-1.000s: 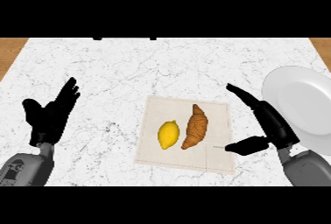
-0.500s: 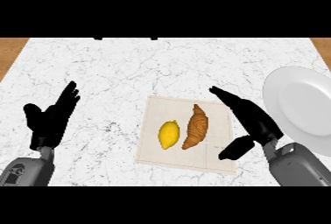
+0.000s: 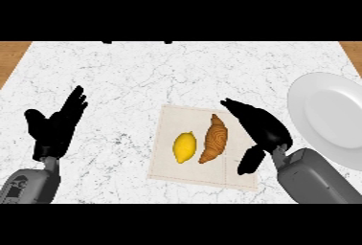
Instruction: Pick the croissant from the placemat and place it in the plate
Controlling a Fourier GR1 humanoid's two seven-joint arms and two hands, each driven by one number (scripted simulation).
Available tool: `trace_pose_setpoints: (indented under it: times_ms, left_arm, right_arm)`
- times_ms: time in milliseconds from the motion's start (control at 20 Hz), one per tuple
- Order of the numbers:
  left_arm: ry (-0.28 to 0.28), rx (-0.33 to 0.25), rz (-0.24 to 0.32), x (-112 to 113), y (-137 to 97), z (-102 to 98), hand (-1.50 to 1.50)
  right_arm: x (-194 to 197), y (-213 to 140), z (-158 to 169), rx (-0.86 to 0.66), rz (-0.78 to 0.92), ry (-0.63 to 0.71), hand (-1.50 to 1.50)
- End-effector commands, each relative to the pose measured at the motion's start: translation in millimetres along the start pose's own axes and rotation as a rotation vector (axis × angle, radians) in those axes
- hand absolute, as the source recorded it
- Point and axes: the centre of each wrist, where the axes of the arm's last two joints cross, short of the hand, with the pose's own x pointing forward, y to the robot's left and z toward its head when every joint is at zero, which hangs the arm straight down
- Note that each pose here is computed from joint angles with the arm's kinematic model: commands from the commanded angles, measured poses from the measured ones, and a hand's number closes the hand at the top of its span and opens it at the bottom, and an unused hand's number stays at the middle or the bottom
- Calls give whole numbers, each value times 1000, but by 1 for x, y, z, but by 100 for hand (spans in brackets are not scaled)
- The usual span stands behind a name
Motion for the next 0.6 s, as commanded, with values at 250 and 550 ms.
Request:
trace_pose_setpoints:
  times_ms: [250,550]
  left_arm:
    - [3,10,-6,-5,-9,5,0]
    - [7,-21,-8,4,-7,6,0]
  right_arm:
    - [13,12,-29,128,77,67,-150]
    - [34,27,-42,113,103,96,-150]
